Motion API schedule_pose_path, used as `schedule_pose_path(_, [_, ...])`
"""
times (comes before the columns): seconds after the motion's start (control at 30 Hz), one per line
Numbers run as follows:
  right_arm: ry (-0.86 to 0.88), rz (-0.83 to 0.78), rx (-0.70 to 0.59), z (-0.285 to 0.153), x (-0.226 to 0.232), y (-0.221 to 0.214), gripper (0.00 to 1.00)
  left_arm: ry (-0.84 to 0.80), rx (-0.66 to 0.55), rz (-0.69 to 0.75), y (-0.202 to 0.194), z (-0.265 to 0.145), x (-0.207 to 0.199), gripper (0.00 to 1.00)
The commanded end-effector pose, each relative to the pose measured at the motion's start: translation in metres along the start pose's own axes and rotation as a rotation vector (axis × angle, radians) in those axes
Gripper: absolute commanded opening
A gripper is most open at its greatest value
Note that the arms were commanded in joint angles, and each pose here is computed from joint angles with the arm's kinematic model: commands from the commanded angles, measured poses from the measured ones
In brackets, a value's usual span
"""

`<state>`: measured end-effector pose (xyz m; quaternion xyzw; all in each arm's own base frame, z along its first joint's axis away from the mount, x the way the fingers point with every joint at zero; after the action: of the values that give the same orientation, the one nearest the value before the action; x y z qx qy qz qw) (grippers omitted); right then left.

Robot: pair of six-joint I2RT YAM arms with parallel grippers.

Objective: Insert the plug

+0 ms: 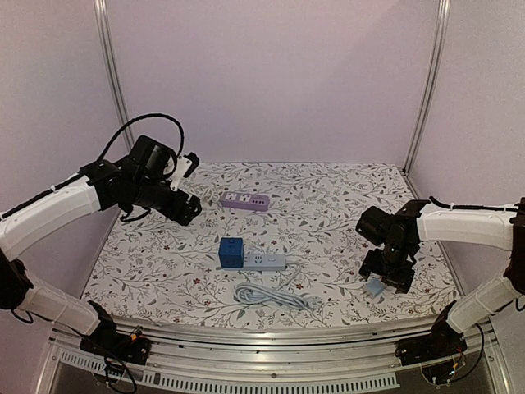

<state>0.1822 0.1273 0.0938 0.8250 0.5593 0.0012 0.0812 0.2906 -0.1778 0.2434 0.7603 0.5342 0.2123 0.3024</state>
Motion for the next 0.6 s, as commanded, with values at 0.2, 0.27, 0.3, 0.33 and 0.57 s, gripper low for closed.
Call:
schedule_pose_path(0.2, [0.106, 0.155, 0.074, 0.035, 0.009, -0.006, 0.8, -0.065, 0.006, -0.036, -0.013, -0.007, -0.003, 0.89])
schedule_pose_path(0.27, [0.115, 0.163, 0.068, 0.036, 0.011, -0.005, 0.78, -0.07, 0.013, -0.037, -0.015, -0.006, -0.003, 0.88])
schedule_pose_path(0.3, [0.122, 0.163, 0.061, 0.035, 0.013, -0.004, 0.78, -0.072, 0.016, -0.036, -0.017, -0.006, -0.004, 0.87])
schedule_pose_path(0.33, [0.125, 0.162, 0.055, 0.035, 0.014, -0.002, 0.77, -0.074, 0.018, -0.036, -0.017, -0.006, -0.004, 0.88])
schedule_pose_path(0.57, [0.12, 0.163, 0.054, 0.034, 0.016, -0.001, 0.68, -0.078, 0.027, -0.021, -0.019, -0.002, -0.005, 0.87])
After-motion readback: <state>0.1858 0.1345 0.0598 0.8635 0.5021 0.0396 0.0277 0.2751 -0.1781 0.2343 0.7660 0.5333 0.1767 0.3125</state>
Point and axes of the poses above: each gripper's point midway between its finger pads, its own z axis out along the fingers, its own x axis along the line the jaws close on, y = z × x, the point moved 4 cm from there along -z, back along the fingers, and after that the axes turned 13 degrees about -z, right-handed, at the moved point
